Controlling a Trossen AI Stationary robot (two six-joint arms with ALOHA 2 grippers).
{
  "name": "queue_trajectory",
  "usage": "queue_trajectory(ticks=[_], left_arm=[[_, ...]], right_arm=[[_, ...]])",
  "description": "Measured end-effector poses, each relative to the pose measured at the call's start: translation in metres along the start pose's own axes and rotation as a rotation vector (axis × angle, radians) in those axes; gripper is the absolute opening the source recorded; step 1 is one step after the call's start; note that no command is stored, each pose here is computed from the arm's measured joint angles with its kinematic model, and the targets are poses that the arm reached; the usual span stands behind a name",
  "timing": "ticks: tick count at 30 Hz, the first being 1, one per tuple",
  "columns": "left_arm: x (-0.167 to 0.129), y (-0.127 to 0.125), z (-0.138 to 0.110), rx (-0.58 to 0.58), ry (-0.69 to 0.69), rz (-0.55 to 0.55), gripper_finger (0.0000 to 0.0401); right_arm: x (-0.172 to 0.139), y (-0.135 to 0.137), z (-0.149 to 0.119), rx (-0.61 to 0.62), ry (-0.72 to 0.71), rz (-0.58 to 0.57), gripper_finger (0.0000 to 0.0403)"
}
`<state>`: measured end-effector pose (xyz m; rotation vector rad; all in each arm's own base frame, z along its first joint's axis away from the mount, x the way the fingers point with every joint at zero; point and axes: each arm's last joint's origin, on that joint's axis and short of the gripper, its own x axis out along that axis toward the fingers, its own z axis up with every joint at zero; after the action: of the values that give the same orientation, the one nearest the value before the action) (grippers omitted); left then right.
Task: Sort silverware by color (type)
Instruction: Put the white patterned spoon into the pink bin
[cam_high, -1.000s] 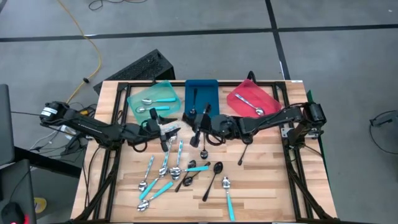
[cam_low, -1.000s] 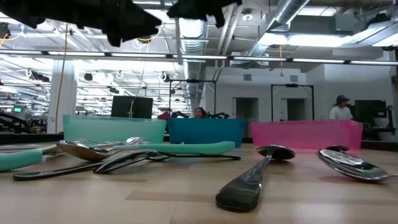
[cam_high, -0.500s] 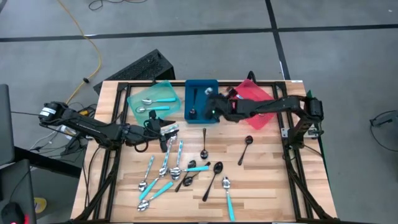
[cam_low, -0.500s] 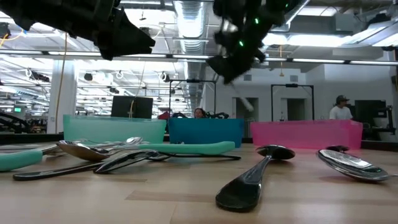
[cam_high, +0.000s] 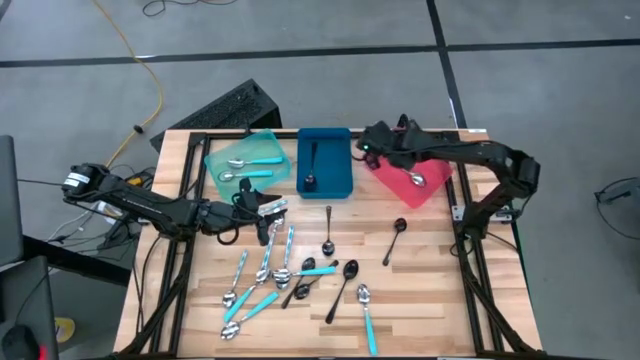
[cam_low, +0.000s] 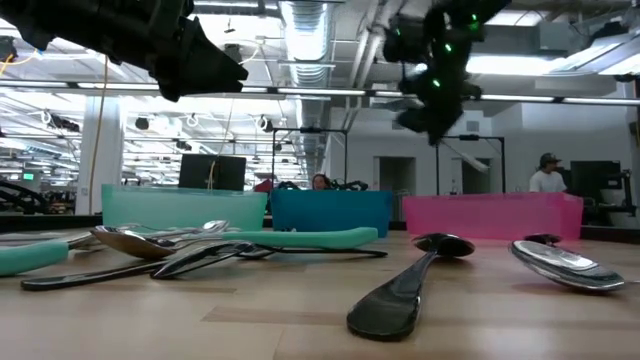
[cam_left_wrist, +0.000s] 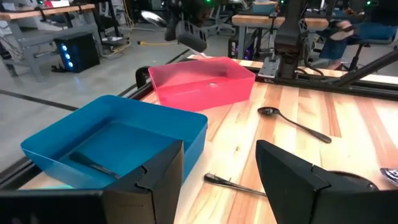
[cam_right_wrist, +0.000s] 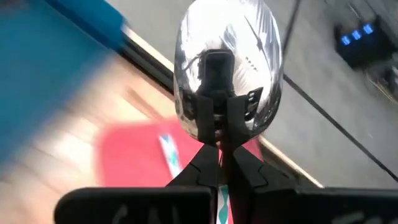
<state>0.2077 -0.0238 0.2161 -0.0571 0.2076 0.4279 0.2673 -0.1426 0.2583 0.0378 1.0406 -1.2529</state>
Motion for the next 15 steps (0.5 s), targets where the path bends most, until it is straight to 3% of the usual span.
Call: queue_trajectory(ticks=[6,15], left_arm=[[0.0,-0.001,0.0,-0.007,0.005,-0.029,0.0189],[0.0,-0.001,0.0,-0.01,0.008,-0.044,0.0189]], right_arm=[[0.034,-0.003,-0.039,0.012,0.132,-0.03,0.0032],[0.071,-0.008,-0.064,0.055,0.23,0.184,0.0032]])
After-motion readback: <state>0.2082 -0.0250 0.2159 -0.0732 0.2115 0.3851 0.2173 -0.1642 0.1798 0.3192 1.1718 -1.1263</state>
